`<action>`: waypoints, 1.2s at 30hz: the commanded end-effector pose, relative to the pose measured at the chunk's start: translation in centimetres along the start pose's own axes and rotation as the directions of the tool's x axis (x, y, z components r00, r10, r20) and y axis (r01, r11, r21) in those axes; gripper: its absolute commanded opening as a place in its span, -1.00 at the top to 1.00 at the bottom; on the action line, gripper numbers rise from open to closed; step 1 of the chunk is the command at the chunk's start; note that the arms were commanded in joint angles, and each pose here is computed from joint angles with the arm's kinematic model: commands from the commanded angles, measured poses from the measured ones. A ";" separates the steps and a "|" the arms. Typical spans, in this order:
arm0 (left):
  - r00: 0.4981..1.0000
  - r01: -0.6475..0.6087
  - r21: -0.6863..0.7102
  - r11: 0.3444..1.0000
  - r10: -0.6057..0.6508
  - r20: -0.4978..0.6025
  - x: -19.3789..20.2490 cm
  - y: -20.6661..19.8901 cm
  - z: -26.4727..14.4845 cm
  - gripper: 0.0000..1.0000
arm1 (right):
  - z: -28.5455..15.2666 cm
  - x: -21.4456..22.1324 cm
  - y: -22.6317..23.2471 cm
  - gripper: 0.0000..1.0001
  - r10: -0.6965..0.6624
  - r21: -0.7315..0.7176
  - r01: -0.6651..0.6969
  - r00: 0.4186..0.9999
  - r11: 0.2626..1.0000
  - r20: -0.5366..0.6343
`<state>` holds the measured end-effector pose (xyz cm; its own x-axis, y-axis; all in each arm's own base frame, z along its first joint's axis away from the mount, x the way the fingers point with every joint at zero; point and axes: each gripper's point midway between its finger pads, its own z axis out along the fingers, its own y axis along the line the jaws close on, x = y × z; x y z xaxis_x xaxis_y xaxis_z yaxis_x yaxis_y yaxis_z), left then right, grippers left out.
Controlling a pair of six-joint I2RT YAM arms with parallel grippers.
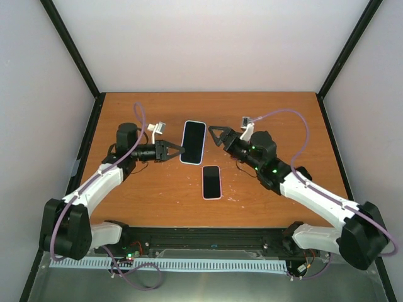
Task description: Put the phone into the phone case
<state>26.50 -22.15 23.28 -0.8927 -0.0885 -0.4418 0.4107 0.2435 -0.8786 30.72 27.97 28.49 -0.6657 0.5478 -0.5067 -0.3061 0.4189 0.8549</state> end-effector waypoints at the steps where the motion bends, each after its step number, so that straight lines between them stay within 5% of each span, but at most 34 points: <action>1: 0.998 -0.048 -0.086 0.995 0.052 0.047 -2.8 1.0 -0.1 0.99 | -2.9 -0.3 -4.1 -0.98 -0.054 0.221 0.054 0.999 0.974 -0.008; 13: 0.963 0.249 -0.366 0.896 -0.191 0.189 -6.3 14.0 -5.2 0.99 | -9.5 -0.1 -11.0 -1.00 -0.074 0.641 0.124 0.992 0.757 -0.105; 24: 0.919 0.394 -0.402 0.826 -0.353 0.177 -2.6 21.3 -4.3 0.95 | -14.8 -1.0 -16.2 -0.94 -0.072 0.858 0.068 0.997 0.509 -0.036; 28: 0.907 0.420 -0.430 0.799 -0.380 0.181 -1.6 22.8 -4.4 0.79 | -16.4 -1.4 -18.6 -0.72 -0.050 0.902 -0.007 0.998 0.432 0.031; 36: 0.896 0.443 -0.473 0.762 -0.392 0.208 -1.0 23.7 -4.9 -0.03 | -18.8 -1.8 -24.0 -0.30 0.025 0.951 -0.107 0.994 0.290 0.104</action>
<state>35.61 -12.10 3.67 -0.9305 -0.3627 -0.0522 -0.1848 0.5875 -0.7879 26.69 5.34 12.85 -0.6256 0.5875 -0.5133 0.5525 0.7982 0.2401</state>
